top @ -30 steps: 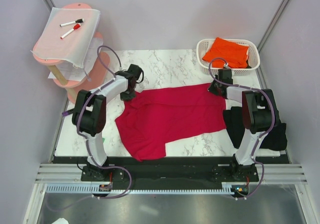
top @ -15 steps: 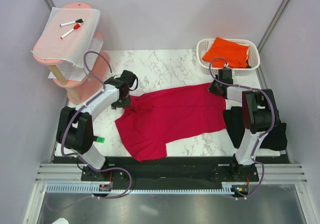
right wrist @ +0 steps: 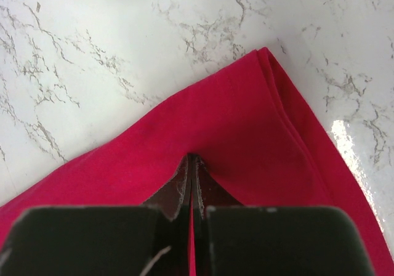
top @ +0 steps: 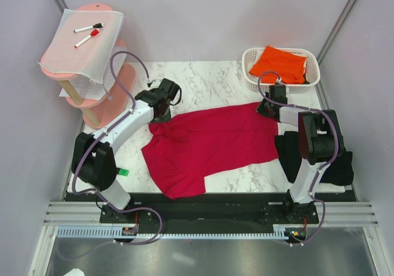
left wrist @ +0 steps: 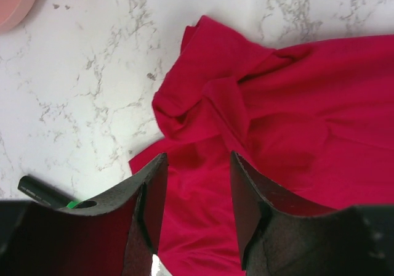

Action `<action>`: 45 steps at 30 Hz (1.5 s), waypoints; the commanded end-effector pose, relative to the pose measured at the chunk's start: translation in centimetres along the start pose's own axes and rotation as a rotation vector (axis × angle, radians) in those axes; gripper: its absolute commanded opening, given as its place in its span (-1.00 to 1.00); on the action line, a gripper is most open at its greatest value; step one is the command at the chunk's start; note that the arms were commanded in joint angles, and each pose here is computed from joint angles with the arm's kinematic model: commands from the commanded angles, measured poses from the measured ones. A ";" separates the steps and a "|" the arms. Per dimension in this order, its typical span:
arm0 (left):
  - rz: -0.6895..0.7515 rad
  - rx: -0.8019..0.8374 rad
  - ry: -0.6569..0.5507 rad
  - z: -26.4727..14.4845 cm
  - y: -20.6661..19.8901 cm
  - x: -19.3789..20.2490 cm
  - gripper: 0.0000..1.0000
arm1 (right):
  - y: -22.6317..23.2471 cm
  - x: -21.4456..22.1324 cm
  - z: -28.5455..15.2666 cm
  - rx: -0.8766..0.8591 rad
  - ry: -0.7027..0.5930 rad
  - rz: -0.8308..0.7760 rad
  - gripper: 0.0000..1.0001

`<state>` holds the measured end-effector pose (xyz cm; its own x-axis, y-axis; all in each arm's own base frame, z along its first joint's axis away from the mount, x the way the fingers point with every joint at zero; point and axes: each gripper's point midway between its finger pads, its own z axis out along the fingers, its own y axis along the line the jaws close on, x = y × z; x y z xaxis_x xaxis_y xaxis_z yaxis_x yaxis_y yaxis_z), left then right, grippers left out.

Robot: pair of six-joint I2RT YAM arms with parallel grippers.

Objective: Fold and stack the t-shirts
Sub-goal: Fold the flattened tshirt in 1/3 of the way

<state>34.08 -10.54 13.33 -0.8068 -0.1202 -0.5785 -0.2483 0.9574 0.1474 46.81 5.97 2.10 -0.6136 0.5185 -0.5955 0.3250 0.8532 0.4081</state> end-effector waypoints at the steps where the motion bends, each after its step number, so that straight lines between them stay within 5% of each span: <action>1: -0.010 0.010 -0.029 0.8 -1.8 -1.5 0.04 | -4.1 3.8 0.2 0.127 0.112 -0.011 -1.00; 11: 0.031 -0.037 0.041 4.8 -3.6 -0.3 -0.10 | -3.9 3.8 0.3 0.116 0.118 -0.014 -1.00; 14: 0.029 -0.056 0.032 5.3 -3.6 -0.5 -0.64 | -3.8 3.8 0.3 0.112 0.118 -0.013 -1.00; 15: 0.032 -0.061 0.029 5.2 -3.5 -0.7 -0.96 | -3.8 3.9 0.4 0.113 0.122 -0.012 -1.00; 22: -0.005 -0.036 -0.029 0.6 -0.4 -0.8 -0.96 | -3.7 3.8 0.1 0.107 0.120 -0.014 -1.00; 30: -0.018 -0.027 0.146 -1.0 3.5 7.9 -0.94 | -3.8 4.4 0.5 0.105 0.138 -0.013 -1.00; 32: -0.008 -0.018 0.187 -1.2 4.0 9.8 -0.68 | -3.9 4.4 0.5 0.108 0.138 -0.012 -1.00; 33: -0.020 -0.015 0.189 -1.4 4.0 10.1 -0.29 | -4.0 4.6 0.6 0.111 0.141 -0.012 -1.00; 35: -0.024 -0.008 0.160 -2.1 4.1 10.2 0.06 | -4.0 4.6 0.6 0.112 0.143 -0.009 -1.00; 36: -0.041 -0.011 0.133 -2.3 4.1 9.7 0.90 | -4.0 4.7 0.7 0.110 0.145 -0.012 -1.00; 40: -0.050 -0.024 0.056 -2.4 3.7 7.2 0.98 | -3.9 4.5 0.6 0.109 0.139 -0.009 -1.00; 41: -0.046 -0.031 0.046 -2.1 3.2 6.4 0.95 | -3.9 4.4 0.6 0.106 0.137 -0.009 -1.00; 44: -0.041 -0.046 -0.017 -1.2 1.8 3.6 -0.01 | -3.2 4.4 0.5 0.078 0.146 -0.006 -1.00; 45: -0.012 -0.081 -0.002 0.1 1.3 3.5 -0.95 | -3.2 4.4 0.5 0.077 0.149 -0.006 -1.00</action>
<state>26.11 -8.69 10.59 -0.8639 -0.1296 -0.4868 -0.2497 0.9494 0.1904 46.81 6.09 2.10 -0.6208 0.5222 -0.5847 0.3136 0.8490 0.4252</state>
